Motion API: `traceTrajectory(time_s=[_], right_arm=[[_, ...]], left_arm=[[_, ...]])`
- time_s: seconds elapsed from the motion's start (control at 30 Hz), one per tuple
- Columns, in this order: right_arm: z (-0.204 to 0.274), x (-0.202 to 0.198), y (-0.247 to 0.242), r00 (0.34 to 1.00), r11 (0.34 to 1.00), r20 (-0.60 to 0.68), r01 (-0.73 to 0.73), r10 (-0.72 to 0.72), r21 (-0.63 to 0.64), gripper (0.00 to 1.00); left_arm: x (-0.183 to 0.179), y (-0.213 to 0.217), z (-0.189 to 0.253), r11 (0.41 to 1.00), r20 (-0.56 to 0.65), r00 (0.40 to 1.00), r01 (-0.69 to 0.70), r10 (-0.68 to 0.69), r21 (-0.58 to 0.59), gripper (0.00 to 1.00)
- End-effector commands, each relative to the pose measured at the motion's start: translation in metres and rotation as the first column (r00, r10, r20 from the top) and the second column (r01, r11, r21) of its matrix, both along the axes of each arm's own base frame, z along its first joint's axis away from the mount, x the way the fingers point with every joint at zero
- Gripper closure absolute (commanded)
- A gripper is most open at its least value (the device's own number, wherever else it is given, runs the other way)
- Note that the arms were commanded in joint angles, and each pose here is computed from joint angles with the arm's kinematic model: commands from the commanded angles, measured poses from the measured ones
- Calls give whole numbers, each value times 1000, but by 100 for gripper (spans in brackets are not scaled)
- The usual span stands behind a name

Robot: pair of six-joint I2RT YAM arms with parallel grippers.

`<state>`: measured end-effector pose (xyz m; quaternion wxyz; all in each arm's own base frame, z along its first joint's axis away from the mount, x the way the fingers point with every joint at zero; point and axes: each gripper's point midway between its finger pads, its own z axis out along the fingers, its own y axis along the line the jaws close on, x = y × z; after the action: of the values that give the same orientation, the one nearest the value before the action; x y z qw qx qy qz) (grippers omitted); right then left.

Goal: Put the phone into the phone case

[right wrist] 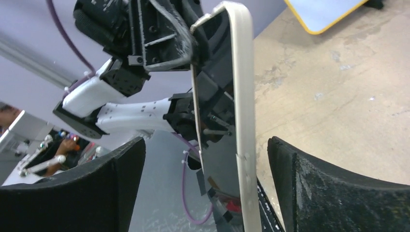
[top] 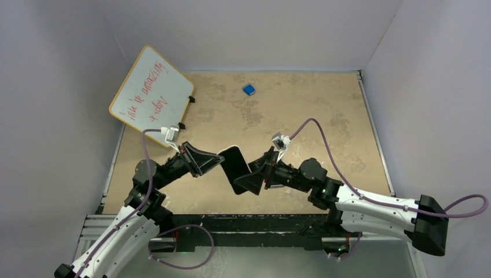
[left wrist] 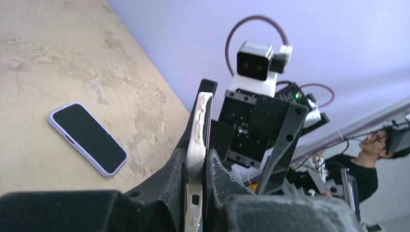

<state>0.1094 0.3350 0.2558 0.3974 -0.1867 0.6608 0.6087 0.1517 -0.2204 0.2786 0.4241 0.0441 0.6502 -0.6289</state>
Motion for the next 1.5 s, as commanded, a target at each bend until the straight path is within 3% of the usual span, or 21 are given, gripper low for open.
traceTrajectory(time_s=[0.0,0.2,0.43,0.67,0.73,0.93,1.1,1.2,1.3,1.37,1.47], right_arm=[[8,12,-11,992,990,-79,107,-100,88,2],[7,27,-23,955,942,-243,228,-168,244,2],[28,47,-9,921,897,-348,294,-173,331,23],[42,55,12,908,869,-404,286,-111,405,34],[42,57,16,903,866,-419,286,-99,411,42],[44,52,30,908,876,-417,227,-33,425,78],[30,58,35,891,892,-449,252,-63,375,83],[36,52,39,903,885,-429,203,-5,418,100],[37,53,37,905,881,-426,192,11,432,100],[35,59,31,918,891,-396,182,-3,416,100],[33,64,19,942,912,-336,125,15,391,100]], left_arm=[[12,16,44,982,60,990,-118,128,-151,100],[24,43,61,924,39,954,-276,297,-265,100],[30,66,53,850,-42,921,-375,388,-370,100],[32,70,45,822,-94,918,-387,385,-418,100],[33,70,45,818,-98,918,-387,383,-425,100],[36,66,39,837,-108,918,-392,381,-382,100],[39,79,36,808,-151,884,-466,443,-360,100],[38,82,34,801,-152,877,-479,456,-360,100],[38,81,30,815,-144,873,-487,466,-315,100],[35,80,29,834,-108,871,-491,480,-252,87],[27,83,28,857,-42,862,-507,505,-89,59]])
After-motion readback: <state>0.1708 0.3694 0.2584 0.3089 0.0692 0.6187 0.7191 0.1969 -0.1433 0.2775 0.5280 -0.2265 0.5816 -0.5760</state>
